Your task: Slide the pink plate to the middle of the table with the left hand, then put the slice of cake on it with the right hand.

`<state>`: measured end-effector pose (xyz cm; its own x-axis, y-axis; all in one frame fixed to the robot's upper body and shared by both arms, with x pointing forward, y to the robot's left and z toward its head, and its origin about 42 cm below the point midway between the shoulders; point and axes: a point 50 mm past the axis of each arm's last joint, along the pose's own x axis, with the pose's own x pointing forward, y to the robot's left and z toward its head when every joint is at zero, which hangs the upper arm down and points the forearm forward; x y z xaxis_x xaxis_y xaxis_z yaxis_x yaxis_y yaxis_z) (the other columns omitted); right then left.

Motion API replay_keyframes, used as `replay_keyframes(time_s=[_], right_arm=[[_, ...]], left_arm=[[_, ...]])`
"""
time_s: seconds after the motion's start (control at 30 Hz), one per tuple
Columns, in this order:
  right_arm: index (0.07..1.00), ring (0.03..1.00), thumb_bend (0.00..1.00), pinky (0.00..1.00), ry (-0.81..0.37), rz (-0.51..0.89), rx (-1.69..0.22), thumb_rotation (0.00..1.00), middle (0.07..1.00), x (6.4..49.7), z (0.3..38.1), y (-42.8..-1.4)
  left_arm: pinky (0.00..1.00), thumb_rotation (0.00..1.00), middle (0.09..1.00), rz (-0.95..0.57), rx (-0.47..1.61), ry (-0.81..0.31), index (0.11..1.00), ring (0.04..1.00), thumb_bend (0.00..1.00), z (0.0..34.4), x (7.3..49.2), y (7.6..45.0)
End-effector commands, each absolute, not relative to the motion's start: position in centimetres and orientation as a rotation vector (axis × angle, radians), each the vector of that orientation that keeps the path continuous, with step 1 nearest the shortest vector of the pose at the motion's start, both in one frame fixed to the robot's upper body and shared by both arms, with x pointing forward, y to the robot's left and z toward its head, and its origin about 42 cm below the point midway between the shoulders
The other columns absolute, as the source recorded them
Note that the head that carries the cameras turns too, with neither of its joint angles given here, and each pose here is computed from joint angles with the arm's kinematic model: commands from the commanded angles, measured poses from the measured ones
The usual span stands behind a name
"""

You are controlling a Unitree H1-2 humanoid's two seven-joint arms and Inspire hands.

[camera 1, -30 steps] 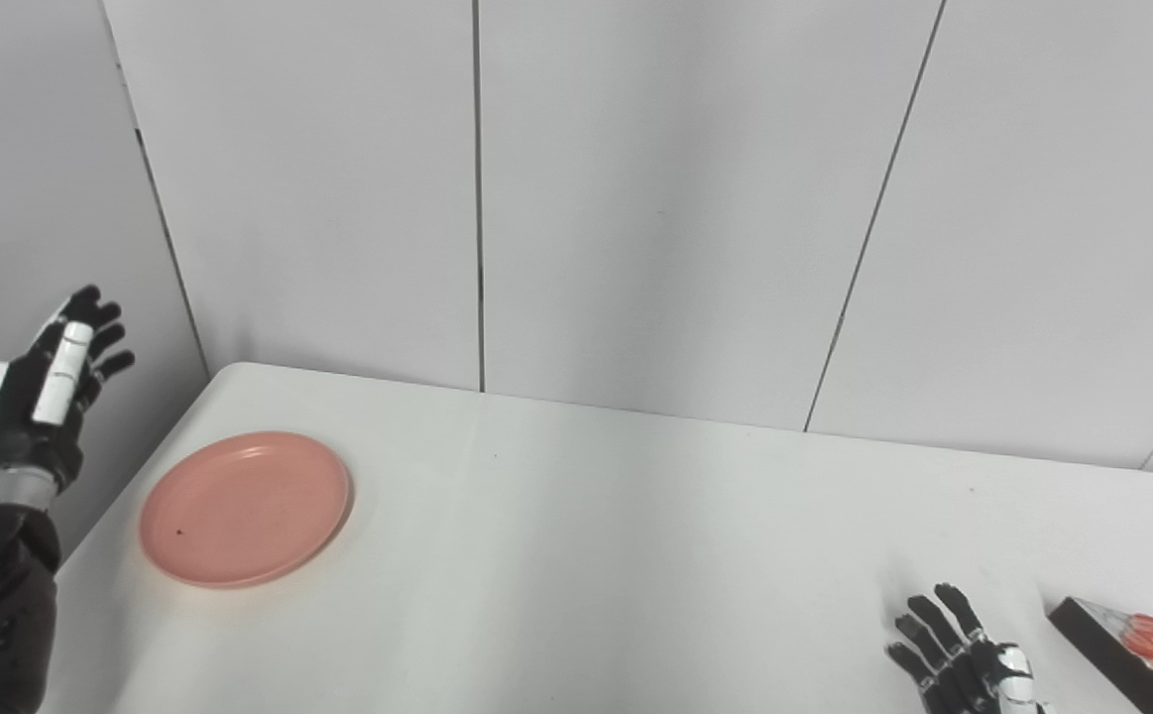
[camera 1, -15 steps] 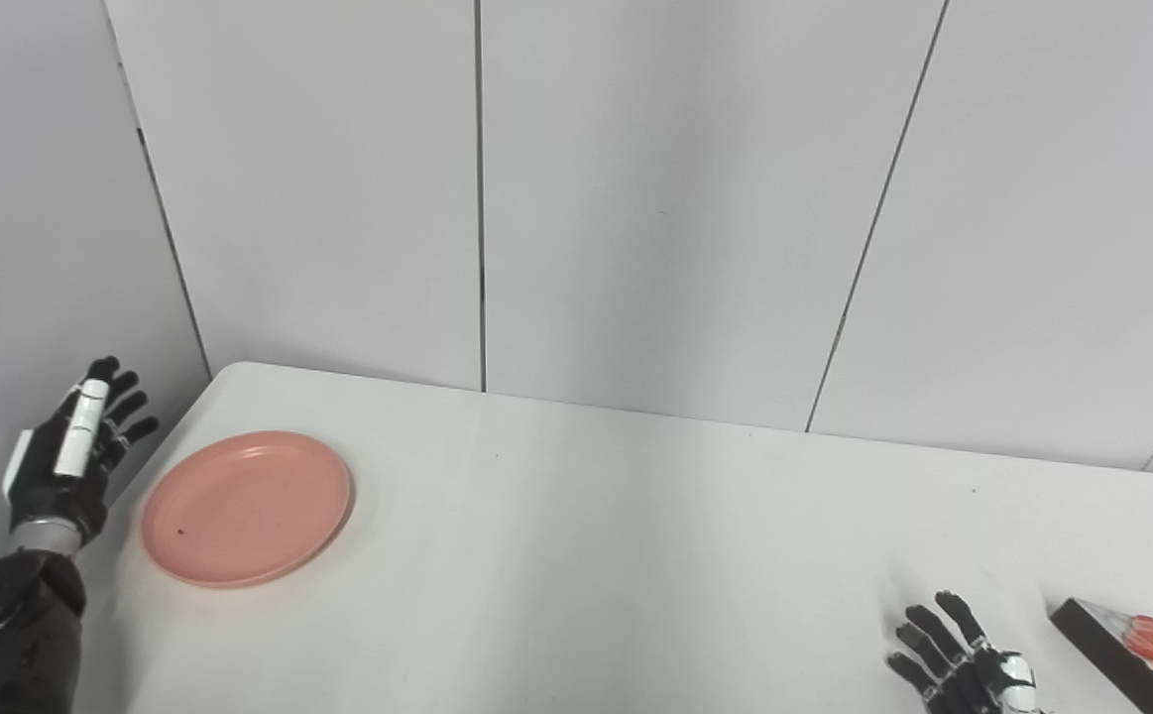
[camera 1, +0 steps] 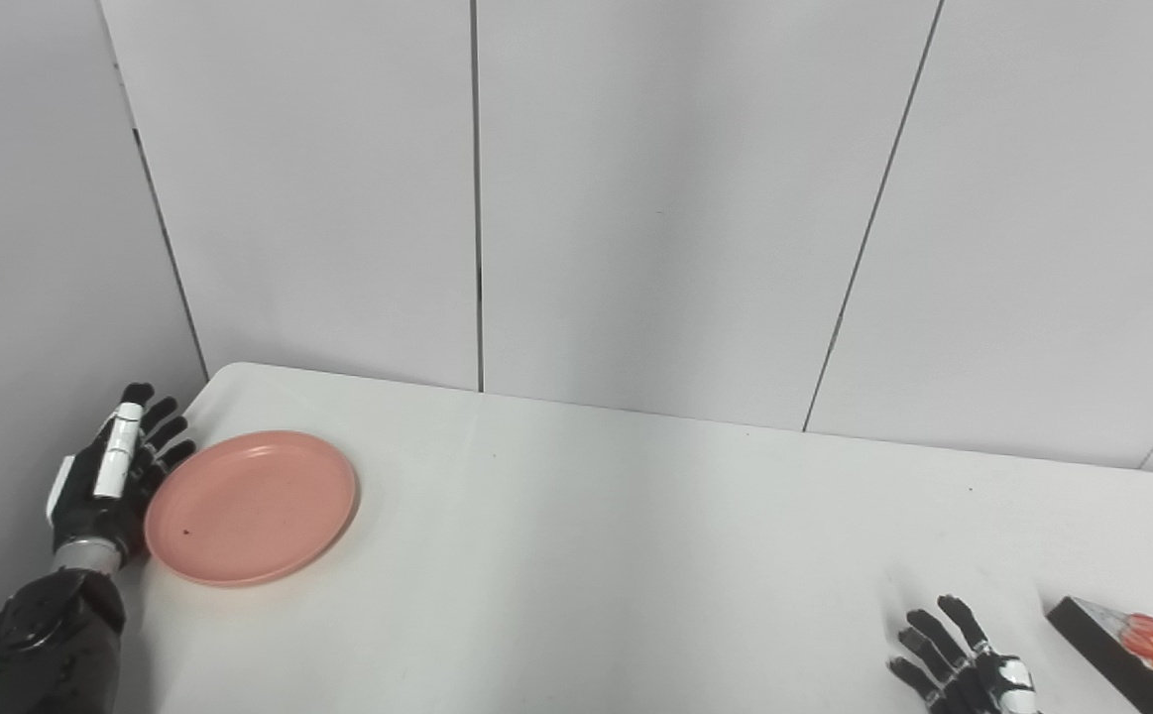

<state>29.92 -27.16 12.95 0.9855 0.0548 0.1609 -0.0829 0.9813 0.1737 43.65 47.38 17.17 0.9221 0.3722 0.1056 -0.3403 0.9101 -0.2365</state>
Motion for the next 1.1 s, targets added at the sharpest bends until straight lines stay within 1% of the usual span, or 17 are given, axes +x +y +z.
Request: replay_keyframes(time_s=[0.0,0.07,0.17,0.33,0.53,0.63,0.83,1.07], right_arm=[[0.901,0.864,0.76,0.82,-0.165,0.078,0.177,0.92,0.852,30.0,13.6,-27.3],[0.897,0.864,0.76,0.83,-0.164,0.078,0.178,0.92,0.849,30.0,13.6,-27.3],[0.892,0.861,0.77,0.82,-0.167,0.078,0.177,0.91,0.846,30.0,13.7,-27.3],[0.891,0.861,0.79,0.82,-0.162,0.086,0.171,0.92,0.845,30.1,13.6,-27.4],[0.895,0.87,0.79,0.83,-0.159,0.089,0.169,0.92,0.855,30.2,13.6,-27.4],[0.892,0.864,0.78,0.82,-0.159,0.087,0.164,0.92,0.845,30.3,13.5,-27.4],[0.88,0.848,0.79,0.82,-0.155,0.089,0.174,0.9,0.825,30.4,13.4,-27.3],[0.878,0.839,0.8,0.81,-0.155,0.09,0.176,0.89,0.817,30.6,13.2,-27.3]], left_arm=[[0.78,0.69,0.865,0.362,-0.227,-0.158,0.847,0.852,0.87,17.3,43.8,47.2],[0.77,0.68,0.858,0.36,-0.238,-0.148,0.845,0.843,0.88,16.9,43.7,46.9],[0.83,0.69,0.879,0.349,-0.245,-0.143,0.863,0.871,0.86,16.5,43.5,46.6],[0.84,0.71,0.895,0.315,-0.244,-0.156,0.862,0.885,0.87,16.3,43.4,45.9],[0.81,0.72,0.89,0.265,-0.253,-0.167,0.855,0.878,0.87,16.3,43.4,44.2],[0.82,0.7,0.886,0.238,-0.275,-0.164,0.858,0.871,0.89,16.3,43.5,43.1],[0.81,0.71,0.869,0.173,-0.268,-0.159,0.849,0.859,0.9,16.1,43.7,40.7],[0.78,0.71,0.878,0.103,-0.285,-0.147,0.846,0.858,0.88,15.9,44.3,37.8]])
